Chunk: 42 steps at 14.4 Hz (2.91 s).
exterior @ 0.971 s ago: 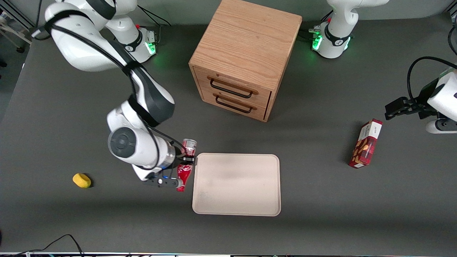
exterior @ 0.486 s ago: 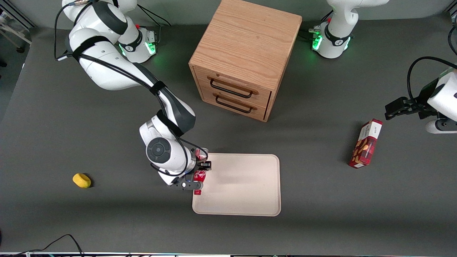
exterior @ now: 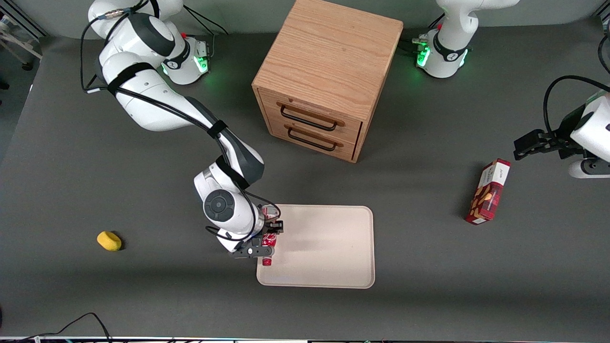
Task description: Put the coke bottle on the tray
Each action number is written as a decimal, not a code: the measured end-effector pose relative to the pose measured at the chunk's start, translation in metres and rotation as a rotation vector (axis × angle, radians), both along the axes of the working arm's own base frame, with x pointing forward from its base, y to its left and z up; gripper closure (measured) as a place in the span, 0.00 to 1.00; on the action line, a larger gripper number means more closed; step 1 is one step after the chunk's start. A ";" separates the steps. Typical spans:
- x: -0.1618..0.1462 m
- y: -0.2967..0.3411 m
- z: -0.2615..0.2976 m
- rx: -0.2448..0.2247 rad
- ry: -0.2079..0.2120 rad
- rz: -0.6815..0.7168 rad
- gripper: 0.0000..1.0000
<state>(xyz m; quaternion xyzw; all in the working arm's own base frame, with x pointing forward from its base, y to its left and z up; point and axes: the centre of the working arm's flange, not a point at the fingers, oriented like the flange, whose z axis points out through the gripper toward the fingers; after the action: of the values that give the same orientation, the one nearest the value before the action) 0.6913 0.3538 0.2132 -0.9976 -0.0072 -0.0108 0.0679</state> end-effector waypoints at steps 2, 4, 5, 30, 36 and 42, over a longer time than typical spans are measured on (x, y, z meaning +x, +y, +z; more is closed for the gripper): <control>0.002 0.000 -0.004 0.007 -0.008 -0.003 0.45; 0.002 0.000 -0.010 0.013 -0.011 -0.004 0.45; 0.002 0.001 -0.013 0.015 -0.010 -0.002 0.45; -0.003 0.007 -0.024 -0.008 -0.015 0.021 0.00; 0.004 0.005 -0.010 -0.006 -0.046 0.019 0.00; 0.010 -0.015 0.113 -0.041 -0.062 0.008 0.00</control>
<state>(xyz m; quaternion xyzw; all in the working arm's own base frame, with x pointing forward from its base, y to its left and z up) 0.7015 0.3384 0.3262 -0.9980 -0.0135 -0.0411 0.0470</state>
